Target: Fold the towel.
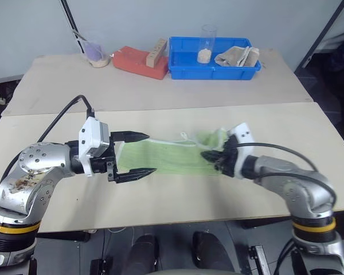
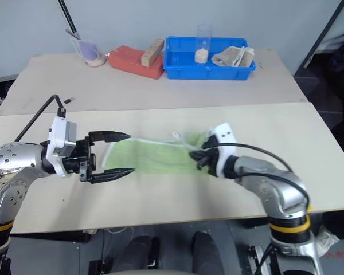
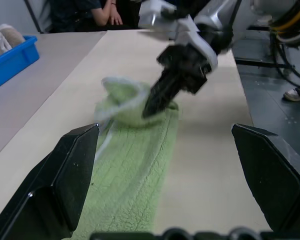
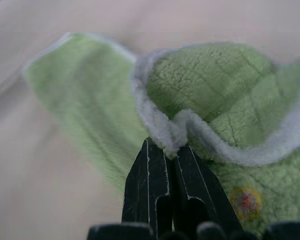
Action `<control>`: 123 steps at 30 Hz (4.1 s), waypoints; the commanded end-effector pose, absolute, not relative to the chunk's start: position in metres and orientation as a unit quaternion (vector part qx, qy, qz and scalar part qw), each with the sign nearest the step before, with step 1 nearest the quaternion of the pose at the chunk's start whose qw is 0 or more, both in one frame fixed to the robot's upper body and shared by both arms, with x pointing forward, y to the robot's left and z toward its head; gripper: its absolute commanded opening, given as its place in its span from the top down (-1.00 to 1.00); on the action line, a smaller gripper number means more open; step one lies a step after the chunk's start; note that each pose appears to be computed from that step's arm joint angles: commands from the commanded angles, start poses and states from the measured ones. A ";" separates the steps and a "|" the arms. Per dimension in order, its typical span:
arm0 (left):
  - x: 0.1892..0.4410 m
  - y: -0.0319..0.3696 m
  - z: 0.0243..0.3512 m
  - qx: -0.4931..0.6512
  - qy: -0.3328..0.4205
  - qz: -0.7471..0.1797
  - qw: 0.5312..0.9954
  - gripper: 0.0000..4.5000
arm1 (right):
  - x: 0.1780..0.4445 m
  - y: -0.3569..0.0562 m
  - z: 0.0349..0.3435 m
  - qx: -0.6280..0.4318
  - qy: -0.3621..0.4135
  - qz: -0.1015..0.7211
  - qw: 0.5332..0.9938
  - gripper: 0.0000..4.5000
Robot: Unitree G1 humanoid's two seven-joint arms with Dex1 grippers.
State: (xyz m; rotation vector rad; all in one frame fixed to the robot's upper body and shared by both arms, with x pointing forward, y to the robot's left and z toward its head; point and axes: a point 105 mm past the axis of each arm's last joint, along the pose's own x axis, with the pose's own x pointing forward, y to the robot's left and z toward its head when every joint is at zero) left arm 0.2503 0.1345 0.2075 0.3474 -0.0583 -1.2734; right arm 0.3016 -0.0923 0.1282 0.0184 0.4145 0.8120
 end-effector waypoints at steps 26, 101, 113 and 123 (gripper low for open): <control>0.256 0.154 0.196 0.153 -0.029 -0.482 0.862 -1.00 | 0.276 -0.046 0.158 -0.105 0.116 0.538 0.828 -0.45; 0.280 -0.012 0.124 0.115 -0.012 -0.640 0.760 0.96 | 0.259 -0.189 0.206 -0.274 0.136 0.468 0.829 -0.46; 0.277 0.003 0.158 0.079 -0.053 -0.658 0.747 -0.98 | 0.269 -0.182 0.215 -0.247 0.112 0.466 0.842 -0.46; 0.264 0.088 0.195 0.167 -0.048 -0.628 0.758 -0.98 | 0.322 -0.141 0.194 -0.209 0.057 0.425 0.879 -0.46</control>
